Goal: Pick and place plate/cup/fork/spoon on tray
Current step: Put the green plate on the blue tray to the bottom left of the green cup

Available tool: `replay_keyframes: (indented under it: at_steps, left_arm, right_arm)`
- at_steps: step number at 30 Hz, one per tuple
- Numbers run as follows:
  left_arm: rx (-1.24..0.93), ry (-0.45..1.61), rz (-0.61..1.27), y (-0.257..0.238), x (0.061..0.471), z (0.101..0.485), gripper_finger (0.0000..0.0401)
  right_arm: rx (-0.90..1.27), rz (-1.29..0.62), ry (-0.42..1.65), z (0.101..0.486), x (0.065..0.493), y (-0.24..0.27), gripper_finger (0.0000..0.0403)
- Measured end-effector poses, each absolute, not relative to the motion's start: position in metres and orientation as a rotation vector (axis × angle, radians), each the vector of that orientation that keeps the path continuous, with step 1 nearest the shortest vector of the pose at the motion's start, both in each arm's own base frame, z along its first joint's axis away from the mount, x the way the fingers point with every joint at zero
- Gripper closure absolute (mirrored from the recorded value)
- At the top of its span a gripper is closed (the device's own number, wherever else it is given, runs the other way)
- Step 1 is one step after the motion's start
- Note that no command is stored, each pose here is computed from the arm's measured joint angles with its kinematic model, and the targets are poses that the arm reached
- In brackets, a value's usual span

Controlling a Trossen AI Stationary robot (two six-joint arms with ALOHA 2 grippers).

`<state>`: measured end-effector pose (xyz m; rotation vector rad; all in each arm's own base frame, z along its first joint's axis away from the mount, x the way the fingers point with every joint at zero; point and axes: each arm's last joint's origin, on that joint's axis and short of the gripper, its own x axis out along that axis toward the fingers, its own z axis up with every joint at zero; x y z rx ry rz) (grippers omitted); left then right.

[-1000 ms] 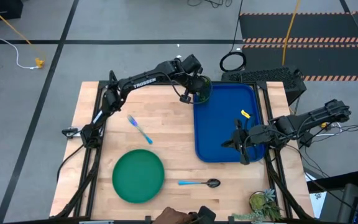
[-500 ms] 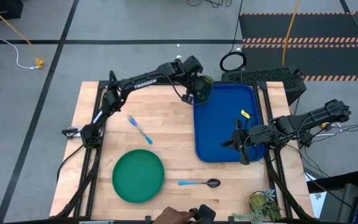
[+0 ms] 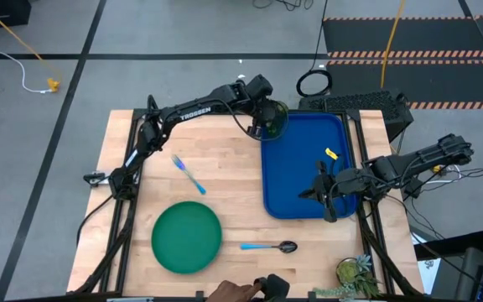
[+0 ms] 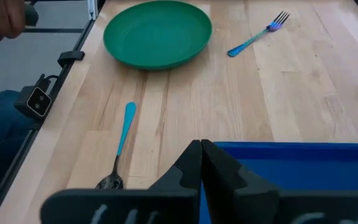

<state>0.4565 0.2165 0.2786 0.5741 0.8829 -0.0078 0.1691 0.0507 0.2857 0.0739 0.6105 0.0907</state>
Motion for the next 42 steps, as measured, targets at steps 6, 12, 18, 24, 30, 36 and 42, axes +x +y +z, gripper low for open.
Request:
replay_keyframes:
  at_steps: [6,12,18,24,30,36,42]
  left_arm:
    - [0.563,0.879,-0.014,0.202,0.455,0.291,0.0222]
    - [0.53,0.896,-0.023,0.177,0.448,0.311,0.0221]
    - [0.464,0.904,-0.045,0.143,0.436,0.337,0.0221]
    - [0.442,0.913,-0.066,0.094,0.422,0.365,0.0222]
    - [0.371,1.003,-0.145,0.03,0.409,0.371,0.0222]
    - [0.317,1.124,-0.223,-0.042,0.397,0.364,0.0222]
    - [0.243,1.165,-0.235,-0.112,0.38,0.362,0.0222]
  right_arm:
    - [0.074,0.09,0.611,0.286,0.169,0.051,0.0403]
    - [0.078,0.088,0.608,0.286,0.169,0.051,0.0403]
    - [0.078,0.087,0.608,0.286,0.169,0.051,0.0403]
    - [0.08,0.088,0.601,0.286,0.17,0.051,0.0403]
    - [0.099,0.081,0.611,0.282,0.17,0.051,0.0403]
    - [0.136,0.069,0.616,0.279,0.17,0.051,0.0403]
    - [0.165,0.076,0.56,0.284,0.173,0.052,0.0403]
